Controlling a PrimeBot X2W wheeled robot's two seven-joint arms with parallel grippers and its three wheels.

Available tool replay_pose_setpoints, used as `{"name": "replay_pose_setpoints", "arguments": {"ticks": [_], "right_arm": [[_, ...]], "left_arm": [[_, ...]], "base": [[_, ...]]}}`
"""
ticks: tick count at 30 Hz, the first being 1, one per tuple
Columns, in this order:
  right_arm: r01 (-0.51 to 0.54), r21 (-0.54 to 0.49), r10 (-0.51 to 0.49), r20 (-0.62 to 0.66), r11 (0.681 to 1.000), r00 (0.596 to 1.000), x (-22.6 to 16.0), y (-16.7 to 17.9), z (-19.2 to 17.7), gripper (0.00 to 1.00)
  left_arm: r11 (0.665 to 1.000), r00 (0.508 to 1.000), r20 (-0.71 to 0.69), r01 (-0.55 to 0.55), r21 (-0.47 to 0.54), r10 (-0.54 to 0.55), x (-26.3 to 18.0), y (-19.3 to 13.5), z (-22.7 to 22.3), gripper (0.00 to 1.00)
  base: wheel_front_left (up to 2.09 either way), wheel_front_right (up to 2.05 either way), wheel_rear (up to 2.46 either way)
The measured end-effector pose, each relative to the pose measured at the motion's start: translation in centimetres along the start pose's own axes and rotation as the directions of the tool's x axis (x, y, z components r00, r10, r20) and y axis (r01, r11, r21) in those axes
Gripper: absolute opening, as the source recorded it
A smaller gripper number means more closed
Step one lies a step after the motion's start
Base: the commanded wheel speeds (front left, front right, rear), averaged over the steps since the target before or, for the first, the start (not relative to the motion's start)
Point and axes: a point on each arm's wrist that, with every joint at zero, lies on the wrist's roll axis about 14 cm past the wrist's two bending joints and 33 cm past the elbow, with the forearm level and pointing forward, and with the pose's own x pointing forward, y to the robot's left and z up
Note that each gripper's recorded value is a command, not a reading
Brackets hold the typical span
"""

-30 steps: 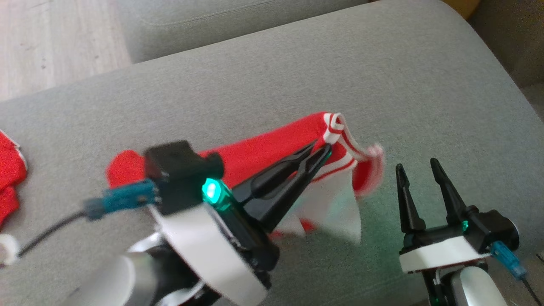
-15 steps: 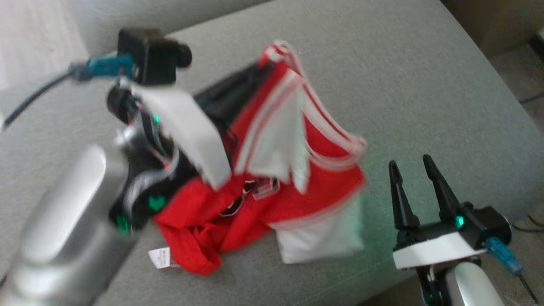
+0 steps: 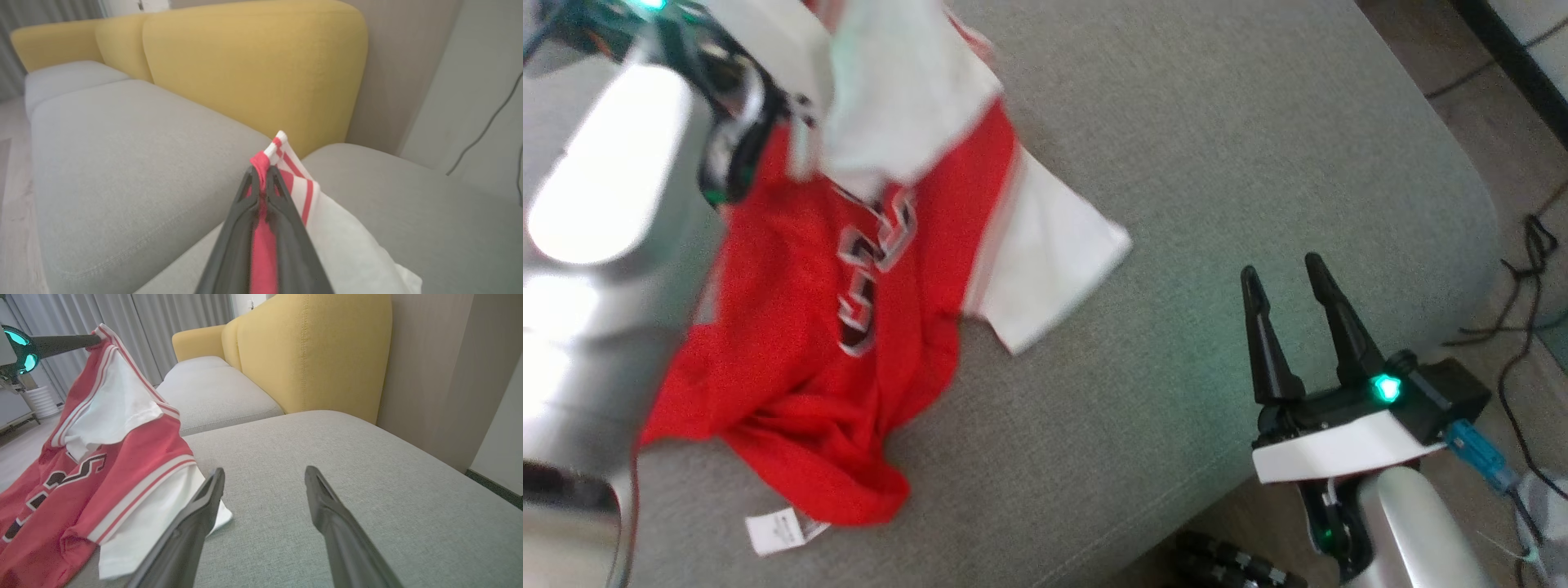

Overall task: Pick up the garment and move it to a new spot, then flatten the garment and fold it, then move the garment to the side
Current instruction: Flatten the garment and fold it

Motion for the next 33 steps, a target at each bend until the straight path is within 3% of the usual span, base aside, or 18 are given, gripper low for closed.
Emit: {"name": "replay_pose_setpoints", "arguments": {"ticks": [1,2,14,24,33], "right_arm": [[0.005,-0.004,-0.005,-0.002,1.0,1.0,0.1,-0.2,0.0,1.0],[0.009,-0.006,-0.009,-0.003,1.0,1.0,0.1,-0.3,0.0,1.0],[-0.021,-0.008,0.021,0.033,1.0,0.999,1.0,0.3,0.8,1.0],[-0.109,-0.035,0.11,0.034,0.993,0.993,1.0,2.9,0.4,1.0],[-0.181,-0.051,0.184,0.061,0.982,0.981,1.7,5.1,1.2,1.0]], "left_arm": [[1.0,1.0,0.017,-0.017,-0.008,0.017,0.5,0.6,-0.1,0.37],[0.999,0.999,0.02,-0.029,-0.023,0.029,0.9,1.0,-0.4,1.0],[0.999,0.999,0.029,-0.02,-0.038,0.022,-2.6,-0.1,-3.0,1.0],[0.967,0.981,-0.118,0.129,-0.219,-0.157,-13.5,-12.6,-11.8,1.0],[0.958,0.96,-0.226,0.105,-0.267,-0.167,-18.4,-15.7,-14.2,1.0]], "base": [[0.0,0.0,0.0],[0.0,0.0,0.0],[0.0,0.0,0.0],[0.0,0.0,0.0],[0.0,0.0,0.0]]}}
